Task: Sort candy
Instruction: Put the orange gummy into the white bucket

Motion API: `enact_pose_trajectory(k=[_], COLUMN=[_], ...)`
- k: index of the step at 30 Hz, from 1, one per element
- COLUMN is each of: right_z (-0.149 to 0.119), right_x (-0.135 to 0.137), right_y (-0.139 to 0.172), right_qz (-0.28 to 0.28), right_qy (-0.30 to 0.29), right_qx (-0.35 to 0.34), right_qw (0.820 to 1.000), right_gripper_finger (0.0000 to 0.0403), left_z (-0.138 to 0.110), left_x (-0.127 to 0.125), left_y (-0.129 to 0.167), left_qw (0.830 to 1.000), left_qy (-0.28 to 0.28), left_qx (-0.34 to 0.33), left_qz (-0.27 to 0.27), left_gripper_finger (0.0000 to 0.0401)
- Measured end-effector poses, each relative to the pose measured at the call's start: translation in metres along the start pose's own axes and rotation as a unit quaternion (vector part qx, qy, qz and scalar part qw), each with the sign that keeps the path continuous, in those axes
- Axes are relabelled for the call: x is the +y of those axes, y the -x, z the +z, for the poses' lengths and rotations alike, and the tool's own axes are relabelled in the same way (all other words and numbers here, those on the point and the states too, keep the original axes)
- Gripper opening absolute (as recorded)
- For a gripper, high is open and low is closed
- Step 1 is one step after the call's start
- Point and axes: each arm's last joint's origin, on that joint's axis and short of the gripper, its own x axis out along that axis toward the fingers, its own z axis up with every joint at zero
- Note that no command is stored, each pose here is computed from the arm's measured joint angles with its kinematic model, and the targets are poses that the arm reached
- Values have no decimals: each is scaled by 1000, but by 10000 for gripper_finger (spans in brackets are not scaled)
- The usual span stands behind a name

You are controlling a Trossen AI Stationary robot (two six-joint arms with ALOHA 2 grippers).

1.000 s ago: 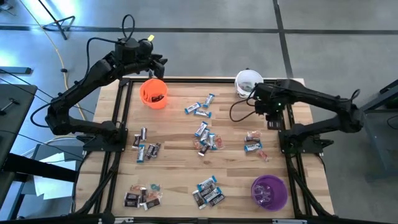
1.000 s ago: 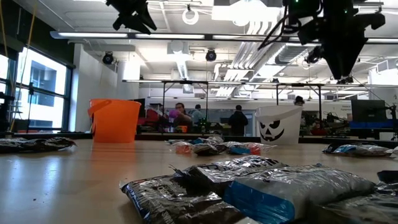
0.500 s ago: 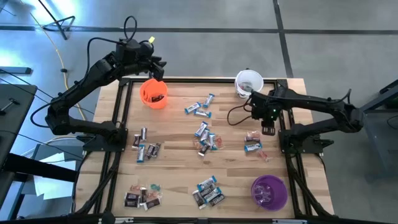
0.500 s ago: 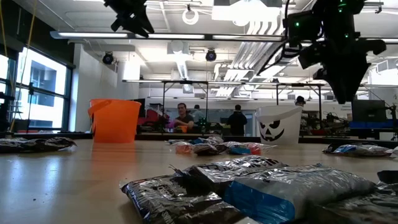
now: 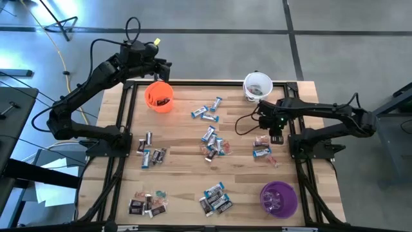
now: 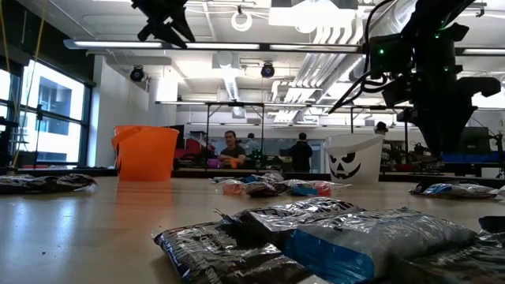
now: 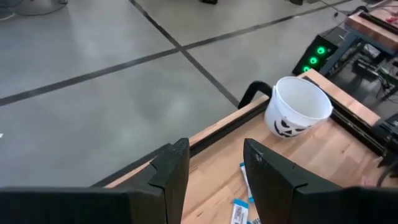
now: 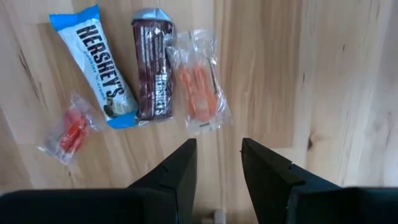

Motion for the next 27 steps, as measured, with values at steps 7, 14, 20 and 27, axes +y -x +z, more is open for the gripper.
enact_pose_trajectory(k=[7,14,20,27], right_z=[4,13,19,22], right_x=[-2,-6,-9,-12], right_y=[0,-11,-30,-44], right_qz=[-8,-4,13,30], right_qy=[11,-2,-8,-9], right_qx=[-22,-4,48,85], right_qw=[1000,1000,999,996], right_gripper_finger=[122,122,122,122], left_z=[0,0,0,0], left_x=[0,0,1,1], left_y=[0,0,0,0], left_qw=[1000,1000,1000,1000], left_qy=[0,-3,-9,-10], left_qx=[0,0,-2,-2], left_qz=[1,2,10,10], left_gripper_finger=[140,140,140,140])
